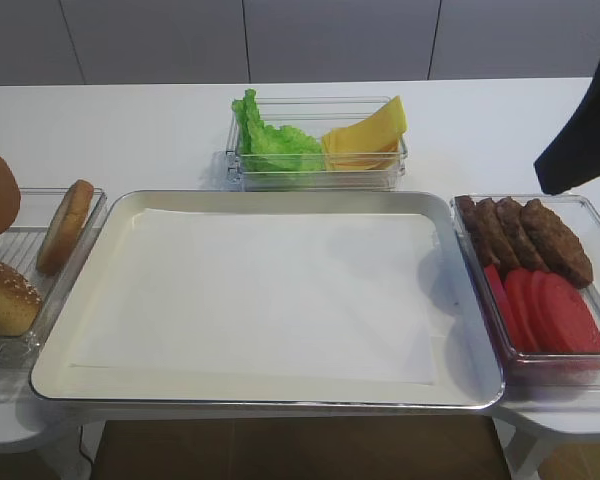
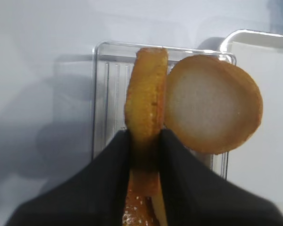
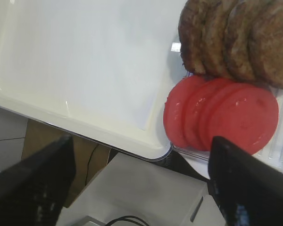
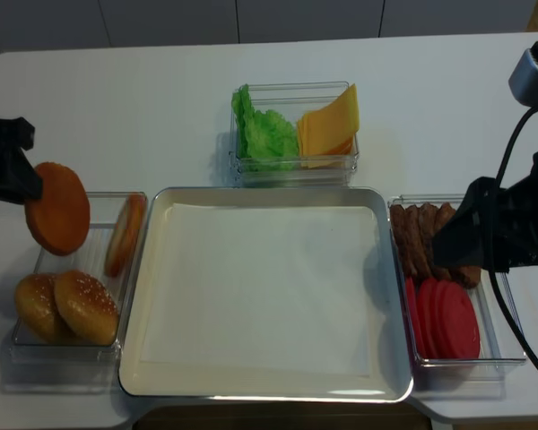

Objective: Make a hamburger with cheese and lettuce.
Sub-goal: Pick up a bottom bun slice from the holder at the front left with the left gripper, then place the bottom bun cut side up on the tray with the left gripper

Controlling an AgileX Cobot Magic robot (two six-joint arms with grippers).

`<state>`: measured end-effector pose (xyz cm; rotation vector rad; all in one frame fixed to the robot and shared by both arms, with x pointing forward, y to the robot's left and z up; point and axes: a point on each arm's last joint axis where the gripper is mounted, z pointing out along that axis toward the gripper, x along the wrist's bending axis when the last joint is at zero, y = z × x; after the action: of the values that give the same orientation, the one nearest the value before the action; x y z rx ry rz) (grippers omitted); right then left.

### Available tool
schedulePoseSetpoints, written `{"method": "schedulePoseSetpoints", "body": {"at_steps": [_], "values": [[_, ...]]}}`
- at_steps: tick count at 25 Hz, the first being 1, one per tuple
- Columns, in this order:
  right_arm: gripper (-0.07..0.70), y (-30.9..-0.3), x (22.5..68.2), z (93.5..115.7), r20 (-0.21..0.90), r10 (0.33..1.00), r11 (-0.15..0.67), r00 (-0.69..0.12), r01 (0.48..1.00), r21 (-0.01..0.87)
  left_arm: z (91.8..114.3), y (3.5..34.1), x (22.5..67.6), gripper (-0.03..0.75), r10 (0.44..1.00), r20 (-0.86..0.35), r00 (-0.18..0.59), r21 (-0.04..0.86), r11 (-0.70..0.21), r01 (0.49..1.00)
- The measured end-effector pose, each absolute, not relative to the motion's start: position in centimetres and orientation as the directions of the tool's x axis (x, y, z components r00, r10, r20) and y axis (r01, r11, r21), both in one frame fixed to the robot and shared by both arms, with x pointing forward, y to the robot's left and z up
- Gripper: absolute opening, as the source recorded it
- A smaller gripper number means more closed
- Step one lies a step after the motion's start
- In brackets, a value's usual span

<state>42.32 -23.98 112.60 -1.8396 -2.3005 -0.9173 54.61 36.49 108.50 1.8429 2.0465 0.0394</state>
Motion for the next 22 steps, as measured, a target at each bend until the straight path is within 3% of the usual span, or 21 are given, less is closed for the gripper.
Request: {"method": "schedulePoseSetpoints", "body": {"at_steps": [11, 22], "values": [[0.696, -24.0, 42.3, 112.6, 0.397, 0.872, 0.113, -0.288, 0.905, 0.41, 109.8, 36.1, 53.8, 0.146, 0.966, -0.255, -0.05, 0.313, 0.132, 0.94], [0.696, -24.2, 42.4, 112.5, 0.369, 0.884, 0.124, -0.288, 0.904, 0.409, 111.7, 31.7, 54.4, 0.145, 0.965, -0.24, 0.109, 0.369, -0.013, 0.929]]}}
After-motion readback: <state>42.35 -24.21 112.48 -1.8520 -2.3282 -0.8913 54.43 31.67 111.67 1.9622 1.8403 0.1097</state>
